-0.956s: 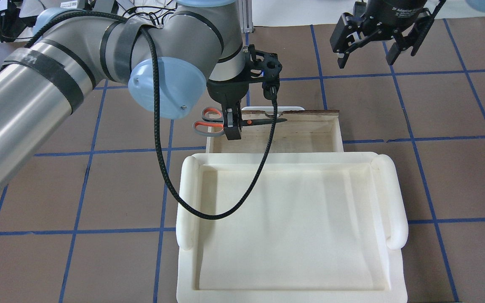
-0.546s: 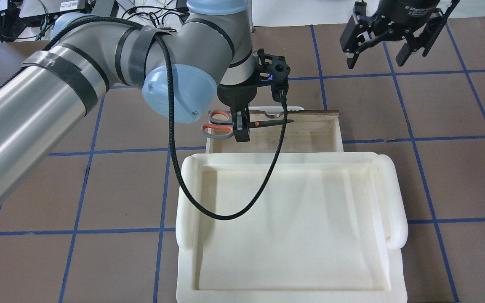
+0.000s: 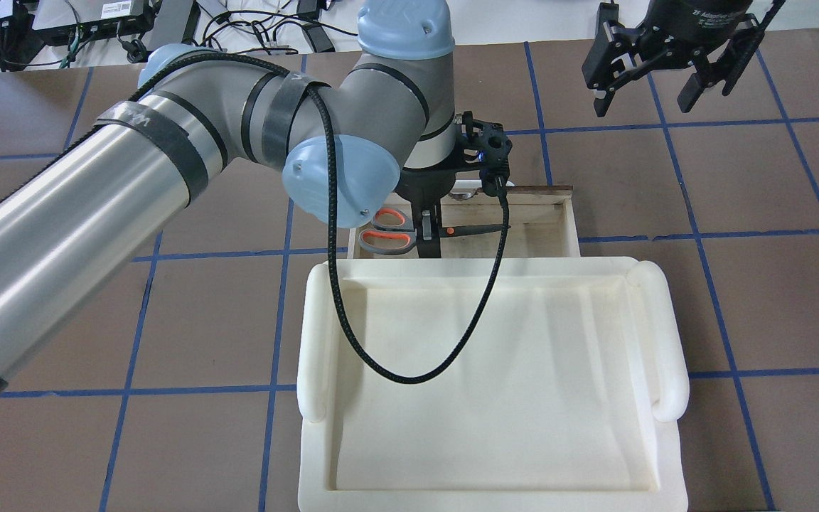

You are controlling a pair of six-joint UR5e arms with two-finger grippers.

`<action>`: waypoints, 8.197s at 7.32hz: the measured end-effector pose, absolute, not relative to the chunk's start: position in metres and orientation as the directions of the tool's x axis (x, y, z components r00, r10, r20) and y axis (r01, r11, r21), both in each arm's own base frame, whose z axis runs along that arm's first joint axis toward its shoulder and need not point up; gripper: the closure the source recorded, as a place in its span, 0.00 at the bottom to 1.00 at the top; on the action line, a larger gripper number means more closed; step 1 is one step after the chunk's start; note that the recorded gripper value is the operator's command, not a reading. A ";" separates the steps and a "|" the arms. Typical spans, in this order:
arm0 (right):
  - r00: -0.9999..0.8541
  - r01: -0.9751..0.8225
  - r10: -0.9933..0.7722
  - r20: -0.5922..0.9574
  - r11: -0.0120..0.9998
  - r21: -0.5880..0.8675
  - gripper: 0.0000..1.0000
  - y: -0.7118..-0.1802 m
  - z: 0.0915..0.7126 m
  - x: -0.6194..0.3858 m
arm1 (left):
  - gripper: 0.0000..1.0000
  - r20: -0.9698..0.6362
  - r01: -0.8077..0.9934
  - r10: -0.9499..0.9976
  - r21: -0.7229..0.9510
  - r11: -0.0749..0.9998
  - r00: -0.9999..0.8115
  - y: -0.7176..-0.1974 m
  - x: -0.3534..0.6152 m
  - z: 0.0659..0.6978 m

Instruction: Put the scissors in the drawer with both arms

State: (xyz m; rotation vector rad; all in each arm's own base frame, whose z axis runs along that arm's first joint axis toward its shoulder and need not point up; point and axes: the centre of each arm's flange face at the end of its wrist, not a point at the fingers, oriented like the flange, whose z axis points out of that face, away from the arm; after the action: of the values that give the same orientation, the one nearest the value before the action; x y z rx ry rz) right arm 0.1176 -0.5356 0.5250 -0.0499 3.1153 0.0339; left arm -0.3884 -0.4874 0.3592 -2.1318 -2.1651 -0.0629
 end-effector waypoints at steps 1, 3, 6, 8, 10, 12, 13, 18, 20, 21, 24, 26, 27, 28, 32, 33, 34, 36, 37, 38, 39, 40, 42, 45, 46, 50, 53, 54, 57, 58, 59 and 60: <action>-0.999 -0.032 -0.031 -0.026 0.999 0.023 0.00 -0.536 0.522 0.117 | 0.98 0.104 0.999 0.994 -0.041 0.019 -0.015 -0.486 -0.392 0.356; -0.999 -0.031 -0.030 -0.027 0.999 0.026 0.00 -0.536 0.518 0.117 | 0.98 0.106 0.999 0.994 -0.038 0.023 -0.019 -0.484 -0.398 0.350; -0.999 -0.030 -0.030 -0.028 0.999 0.025 0.00 -0.536 0.518 0.117 | 0.98 0.090 0.999 0.996 -0.047 0.019 -0.014 -0.490 -0.404 0.339; -0.999 -0.030 -0.029 -0.028 0.999 0.025 0.00 -0.536 0.518 0.117 | 0.98 0.084 0.999 0.996 -0.051 0.020 -0.015 -0.494 -0.406 0.332; -0.999 -0.030 -0.029 -0.030 0.999 0.026 0.00 -0.536 0.517 0.118 | 0.98 0.092 0.999 0.996 -0.046 0.019 -0.015 -0.494 -0.406 0.326; -0.999 -0.029 -0.028 -0.030 0.999 0.026 0.00 -0.536 0.517 0.118 | 0.98 0.107 0.999 0.994 -0.038 0.020 -0.016 -0.491 -0.404 0.317; -0.999 -0.030 -0.029 -0.029 0.999 0.026 0.00 -0.536 0.517 0.117 | 0.98 0.111 0.999 0.994 -0.036 0.020 -0.016 -0.490 -0.404 0.313; -0.999 -0.031 -0.030 -0.027 0.999 0.031 0.00 -0.536 0.514 0.117 | 0.98 0.104 0.999 0.994 -0.041 0.014 -0.010 -0.493 -0.405 0.298; -0.999 -0.031 -0.030 -0.026 0.999 0.019 0.00 -0.537 0.512 0.117 | 0.46 0.103 0.999 0.995 -0.042 0.019 -0.015 -0.493 -0.406 0.295; -0.999 -0.031 -0.031 -0.026 0.999 0.014 0.00 -0.538 0.512 0.117 | 0.11 0.106 0.999 0.994 -0.040 0.021 -0.017 -0.492 -0.406 0.293; -0.999 -0.031 -0.030 -0.025 0.999 0.009 0.00 -0.538 0.509 0.117 | 0.01 0.113 0.998 0.993 -0.035 0.051 -0.047 -0.488 -0.405 0.291; -0.999 -0.031 -0.031 -0.025 0.999 0.006 0.00 -0.539 0.507 0.117 | 0.00 0.080 0.997 0.996 -0.050 0.054 -0.050 -0.486 -0.403 0.318; -0.999 -0.031 -0.031 -0.025 1.000 0.006 0.00 -0.539 0.507 0.117 | 0.00 0.065 0.997 0.996 -0.057 0.056 -0.053 -0.484 -0.399 0.342; -0.999 -0.031 -0.031 -0.025 1.000 0.005 0.00 -0.539 0.507 0.117 | 0.01 0.058 0.996 0.996 -0.062 0.068 -0.065 -0.485 -0.392 0.379; -0.999 -0.031 -0.031 -0.018 0.999 0.009 0.00 -0.537 0.507 0.118 | 0.00 0.036 0.946 0.959 -0.152 0.285 -0.283 -0.505 -0.281 0.513; -1.000 -0.031 -0.030 -0.007 0.999 0.013 0.00 -0.536 0.506 0.118 | 0.00 0.033 0.903 0.916 -0.159 0.399 -0.399 -0.507 -0.236 0.533; -1.000 -0.028 -0.028 0.000 0.999 0.018 0.00 -0.535 0.505 0.118 | 0.00 0.048 0.813 0.826 -0.153 0.562 -0.562 -0.509 -0.195 0.544; -1.000 -0.024 -0.024 0.003 0.999 0.022 0.00 -0.531 0.503 0.119 | 0.00 0.040 0.482 0.485 -0.067 0.874 -0.874 -0.501 -0.145 0.538; -1.000 -0.023 -0.023 0.001 0.999 0.024 0.00 -0.528 0.502 0.119 | 0.01 0.008 0.365 0.365 -0.026 0.931 -0.931 -0.497 -0.134 0.529; -1.000 -0.024 -0.024 0.001 0.999 0.026 0.00 -0.526 0.501 0.119 | 0.00 -0.007 0.285 0.285 -0.004 0.959 -0.959 -0.492 -0.130 0.521; -1.000 -0.025 -0.025 0.002 0.999 0.028 0.00 -0.525 0.500 0.119 | 0.01 -0.010 0.203 0.203 0.010 0.979 -0.979 -0.487 -0.129 0.515; -1.000 -0.024 -0.024 0.001 0.999 0.030 0.00 -0.524 0.499 0.119 | 0.00 -0.007 0.124 0.124 0.019 0.992 -0.992 -0.482 -0.130 0.512; -1.000 -0.023 -0.023 0.000 0.999 0.030 0.00 -0.524 0.498 0.119 | 0.00 0.009 0.011 0.011 0.028 1.000 -1.000 -0.472 -0.133 0.513; -1.000 -0.024 -0.025 0.000 0.999 0.029 0.00 -0.524 0.498 0.119 | 0.00 0.016 -0.048 -0.049 0.033 0.998 -0.999 -0.460 -0.134 0.515; -1.000 -0.026 -0.026 0.000 0.999 0.029 0.00 -0.524 0.499 0.119 | 0.00 0.015 -0.050 -0.051 0.028 0.998 -0.999 -0.459 -0.134 0.516; -1.000 -0.031 -0.031 0.002 0.999 0.030 0.00 -0.524 0.499 0.119 | 0.01 0.019 -0.051 -0.051 -0.025 0.998 -0.999 -0.462 -0.134 0.523; -0.999 -0.035 -0.035 0.004 0.999 0.031 0.00 -0.523 0.498 0.119 | 0.01 0.023 -0.049 -0.048 -0.057 0.997 -0.999 -0.466 -0.135 0.526; -0.999 -0.035 -0.035 0.005 0.999 0.033 0.00 -0.523 0.498 0.118 | 0.01 0.024 -0.048 -0.047 -0.059 0.997 -0.999 -0.466 -0.135 0.526; -0.999 -0.036 -0.036 0.004 0.999 0.034 0.00 -0.523 0.498 0.119 | 0.01 0.024 -0.046 -0.044 -0.059 0.997 -0.999 -0.466 -0.135 0.526; -0.999 -0.036 -0.036 0.004 0.999 0.034 0.00 -0.524 0.497 0.119 | 0.01 0.024 -0.046 -0.045 -0.058 0.997 -0.999 -0.466 -0.134 0.526; -0.999 -0.035 -0.035 0.002 0.999 0.032 0.00 -0.524 0.497 0.119 | 0.01 0.024 -0.046 -0.044 -0.058 0.997 -0.999 -0.466 -0.134 0.526; -0.999 -0.035 -0.035 0.002 0.999 0.025 0.00 -0.525 0.498 0.119 | 0.01 0.024 -0.046 -0.044 -0.059 0.997 -0.999 -0.466 -0.135 0.526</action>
State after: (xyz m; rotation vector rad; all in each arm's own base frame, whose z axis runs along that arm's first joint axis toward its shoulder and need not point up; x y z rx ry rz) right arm 0.1188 -0.5251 0.4976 -0.0548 3.1429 0.0393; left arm -0.1345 -0.4661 0.5259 0.0701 -3.1167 0.0936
